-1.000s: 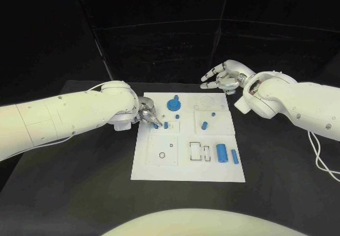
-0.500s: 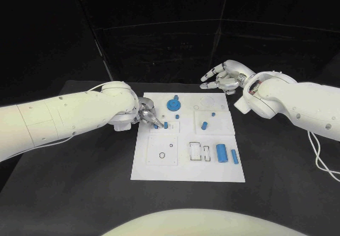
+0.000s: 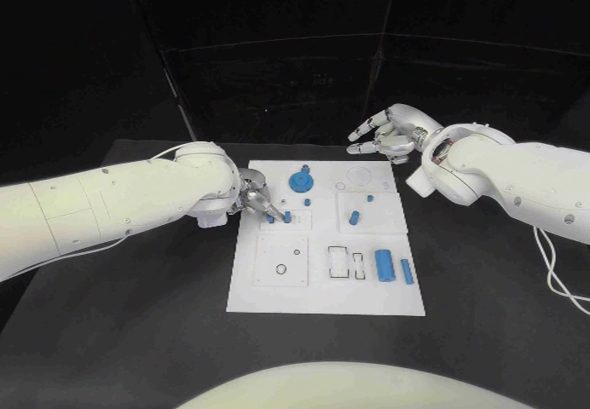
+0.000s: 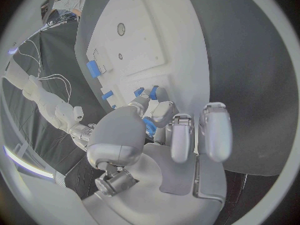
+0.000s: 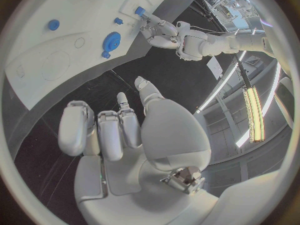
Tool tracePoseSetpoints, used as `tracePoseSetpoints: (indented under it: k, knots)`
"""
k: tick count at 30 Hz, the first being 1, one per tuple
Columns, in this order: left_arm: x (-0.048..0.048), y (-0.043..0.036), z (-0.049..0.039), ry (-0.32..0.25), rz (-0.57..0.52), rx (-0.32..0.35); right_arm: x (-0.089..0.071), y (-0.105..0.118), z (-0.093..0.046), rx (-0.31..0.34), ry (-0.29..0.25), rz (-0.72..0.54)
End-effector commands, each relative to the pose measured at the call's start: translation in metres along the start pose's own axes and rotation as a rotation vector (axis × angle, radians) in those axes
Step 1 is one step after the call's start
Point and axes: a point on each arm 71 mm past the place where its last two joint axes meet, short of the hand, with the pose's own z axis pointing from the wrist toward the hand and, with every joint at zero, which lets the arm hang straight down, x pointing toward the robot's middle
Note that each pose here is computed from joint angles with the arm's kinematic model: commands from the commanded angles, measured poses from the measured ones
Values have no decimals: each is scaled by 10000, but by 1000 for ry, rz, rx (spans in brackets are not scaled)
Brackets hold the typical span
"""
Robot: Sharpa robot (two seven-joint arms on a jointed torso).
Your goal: Assemble the parts on the task board
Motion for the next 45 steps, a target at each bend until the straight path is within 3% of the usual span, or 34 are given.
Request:
tracePoseSetpoints:
  k: [1, 9, 17, 25, 30, 33, 34, 37, 41, 45]
  knots:
    - [-19, 17, -1, -27, -6, -8, -7, 12, 1, -8, 1, -1]
    - [-18, 33, -30, -45, -18, -3, -5, 14, 4, -9, 4, -1]
    - [-42, 70, -114, -83, -74, 15, -3, 12, 7, -9, 6, -1]
    - [-189, 48, -233, -208, -233, 107, 1, 11, 15, -9, 8, -1]
    - [-286, -7, -268, -288, -330, 216, 7, 16, 21, -10, 10, -1]
    - [-349, -113, -299, -346, -357, 361, 9, 17, 23, -10, 9, -1]
    - [-356, -129, -304, -354, -358, 381, 9, 17, 23, -10, 9, -1]
    - [-411, -264, -342, -430, -337, 530, 8, 14, 23, -10, 9, -1]
    - [-433, -359, -330, -487, -259, 610, 8, 14, 23, -10, 8, -1]
    - [-400, -404, -261, -507, -145, 634, 11, 17, 24, -12, 9, 0]
